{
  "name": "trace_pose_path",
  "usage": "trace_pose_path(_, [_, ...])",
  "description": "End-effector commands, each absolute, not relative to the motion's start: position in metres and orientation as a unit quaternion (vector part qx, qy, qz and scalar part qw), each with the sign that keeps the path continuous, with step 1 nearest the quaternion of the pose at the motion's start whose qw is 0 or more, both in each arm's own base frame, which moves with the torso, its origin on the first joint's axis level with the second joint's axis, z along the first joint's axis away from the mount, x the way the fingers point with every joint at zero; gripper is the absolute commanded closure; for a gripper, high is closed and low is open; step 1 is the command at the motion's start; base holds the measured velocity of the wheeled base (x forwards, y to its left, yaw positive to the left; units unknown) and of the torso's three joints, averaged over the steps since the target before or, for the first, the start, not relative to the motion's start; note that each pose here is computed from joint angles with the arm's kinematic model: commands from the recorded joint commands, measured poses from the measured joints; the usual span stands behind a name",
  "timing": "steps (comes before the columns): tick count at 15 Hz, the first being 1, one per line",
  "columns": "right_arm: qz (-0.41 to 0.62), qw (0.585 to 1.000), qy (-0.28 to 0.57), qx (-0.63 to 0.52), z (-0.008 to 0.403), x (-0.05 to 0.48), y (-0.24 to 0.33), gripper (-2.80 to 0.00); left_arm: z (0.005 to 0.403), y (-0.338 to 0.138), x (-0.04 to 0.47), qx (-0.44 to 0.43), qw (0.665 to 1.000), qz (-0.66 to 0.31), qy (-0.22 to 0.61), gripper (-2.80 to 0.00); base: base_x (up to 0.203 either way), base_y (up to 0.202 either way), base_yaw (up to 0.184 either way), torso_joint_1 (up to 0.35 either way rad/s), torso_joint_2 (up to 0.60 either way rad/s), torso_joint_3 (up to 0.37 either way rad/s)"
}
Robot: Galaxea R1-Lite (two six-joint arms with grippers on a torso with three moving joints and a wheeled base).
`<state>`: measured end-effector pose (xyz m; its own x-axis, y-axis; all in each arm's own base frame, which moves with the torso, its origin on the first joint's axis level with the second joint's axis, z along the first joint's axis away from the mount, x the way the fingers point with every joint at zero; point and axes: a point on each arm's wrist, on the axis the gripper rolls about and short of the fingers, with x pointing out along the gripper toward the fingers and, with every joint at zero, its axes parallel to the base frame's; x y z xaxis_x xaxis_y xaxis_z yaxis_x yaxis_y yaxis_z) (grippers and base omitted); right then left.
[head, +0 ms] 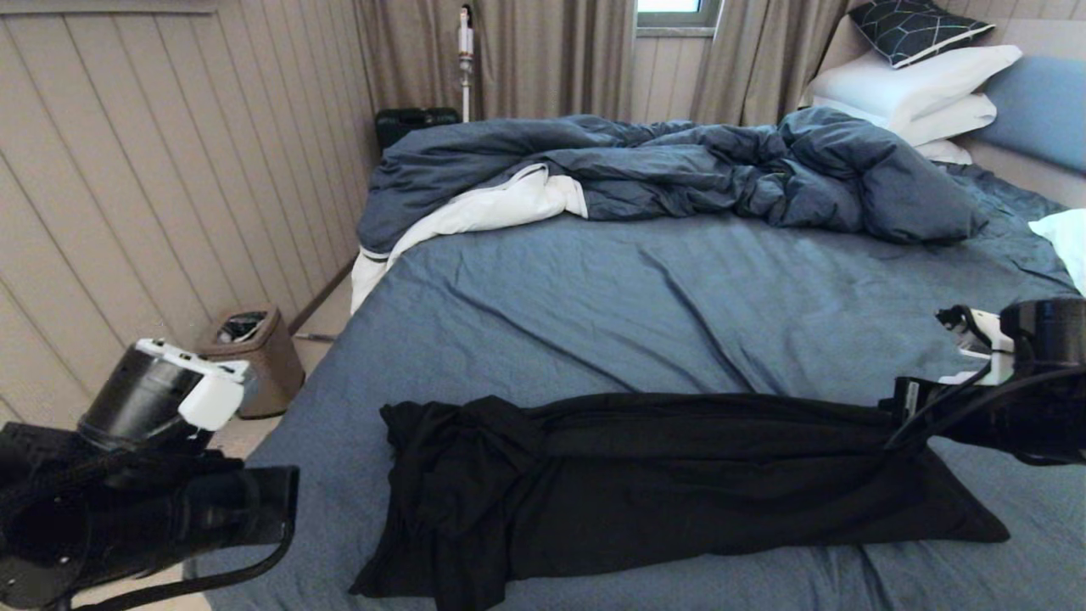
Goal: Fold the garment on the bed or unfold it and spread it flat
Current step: Fold the black T-shirt
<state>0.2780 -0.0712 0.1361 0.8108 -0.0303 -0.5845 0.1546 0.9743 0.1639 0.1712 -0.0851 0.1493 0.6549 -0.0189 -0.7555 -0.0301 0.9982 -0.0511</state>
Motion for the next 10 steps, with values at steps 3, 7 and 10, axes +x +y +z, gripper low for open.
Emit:
trace_pose_path(3, [-0.048, 0.944, 0.309, 0.103, 0.138, 0.278, -0.071, 0.0, 0.129, -0.061, 0.153, -0.063, 0.917, 0.028, 0.393, 0.0, 0.0, 0.0, 0.0, 0.0, 0.0, 0.0])
trace_pose_path(7, [-0.046, 0.955, 0.283, 0.073, 0.154, 0.277, -0.074, 0.0, 0.131, -0.054, 0.144, -0.061, 0.926, 0.023, 0.372, 0.0, 0.0, 0.0, 0.0, 0.0, 0.0, 0.0])
trace_pose_path(10, [-0.044, 0.95, 0.299, 0.075, 0.157, 0.277, -0.073, 0.0, 0.131, -0.053, 0.141, -0.061, 0.926, 0.022, 0.372, 0.0, 0.0, 0.0, 0.0, 0.0, 0.0, 0.0])
